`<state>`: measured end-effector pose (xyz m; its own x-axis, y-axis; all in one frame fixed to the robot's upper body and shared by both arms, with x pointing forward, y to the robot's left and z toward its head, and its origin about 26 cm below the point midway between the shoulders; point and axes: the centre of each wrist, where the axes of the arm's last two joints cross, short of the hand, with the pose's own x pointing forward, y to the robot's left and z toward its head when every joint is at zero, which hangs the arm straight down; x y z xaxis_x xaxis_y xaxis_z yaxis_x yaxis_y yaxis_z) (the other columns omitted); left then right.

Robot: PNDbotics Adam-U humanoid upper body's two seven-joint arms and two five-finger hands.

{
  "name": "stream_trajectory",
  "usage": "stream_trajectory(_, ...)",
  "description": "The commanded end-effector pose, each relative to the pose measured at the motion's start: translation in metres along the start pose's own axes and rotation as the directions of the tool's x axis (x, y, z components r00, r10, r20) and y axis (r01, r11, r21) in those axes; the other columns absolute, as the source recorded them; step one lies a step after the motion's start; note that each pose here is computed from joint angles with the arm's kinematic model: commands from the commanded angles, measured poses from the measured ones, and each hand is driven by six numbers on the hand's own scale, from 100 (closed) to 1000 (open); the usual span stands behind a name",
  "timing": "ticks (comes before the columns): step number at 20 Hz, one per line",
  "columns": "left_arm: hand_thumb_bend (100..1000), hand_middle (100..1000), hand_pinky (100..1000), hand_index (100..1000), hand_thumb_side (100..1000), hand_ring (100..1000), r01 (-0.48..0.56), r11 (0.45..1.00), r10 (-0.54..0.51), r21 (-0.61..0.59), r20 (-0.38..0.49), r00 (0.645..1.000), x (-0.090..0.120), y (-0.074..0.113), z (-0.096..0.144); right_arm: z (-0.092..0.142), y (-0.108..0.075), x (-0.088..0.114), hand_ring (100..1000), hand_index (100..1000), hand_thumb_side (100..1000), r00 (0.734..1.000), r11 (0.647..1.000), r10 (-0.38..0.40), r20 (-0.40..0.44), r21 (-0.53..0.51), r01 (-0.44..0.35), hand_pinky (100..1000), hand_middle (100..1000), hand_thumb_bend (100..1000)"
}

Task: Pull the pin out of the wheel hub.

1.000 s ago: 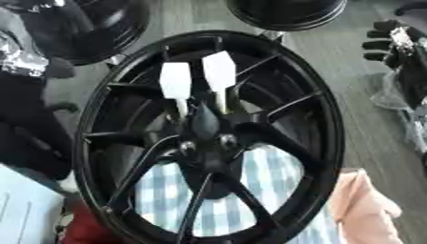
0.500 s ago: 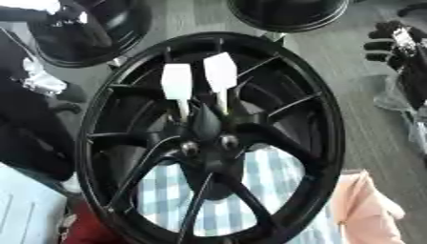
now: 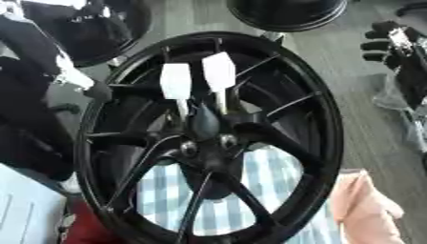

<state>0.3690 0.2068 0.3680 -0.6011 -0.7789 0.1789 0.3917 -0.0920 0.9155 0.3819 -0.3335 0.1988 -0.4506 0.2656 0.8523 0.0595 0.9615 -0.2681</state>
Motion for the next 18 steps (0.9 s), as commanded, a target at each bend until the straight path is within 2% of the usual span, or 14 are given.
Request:
stream_trajectory(1, 651, 810, 898, 868, 321, 864, 0.012, 1.000, -0.012, 0.003, -0.038, 0.999, 0.007, 0.007, 0.002, -0.003, -0.008, 0.009, 744, 781, 713, 0.999, 0.999, 0.037, 0.022, 0.001, -0.037, 755, 715, 100)
stream_trajectory(6, 674, 800, 902, 836, 304, 857, 0.030, 0.999, -0.031, -0.028, -0.056, 0.998, 0.013, 0.004, -0.009, -0.004, -0.008, 0.009, 744, 781, 711, 0.999, 0.999, 0.037, 0.022, 0.003, -0.037, 755, 714, 100)
stream_trajectory(18, 646, 761, 889, 808, 313, 829, 0.051, 0.996, -0.060, -0.073, -0.123, 0.991, 0.012, -0.007, -0.034, -0.005, -0.006, 0.010, 745, 780, 710, 0.999, 0.999, 0.038, 0.026, 0.011, -0.038, 754, 711, 100)
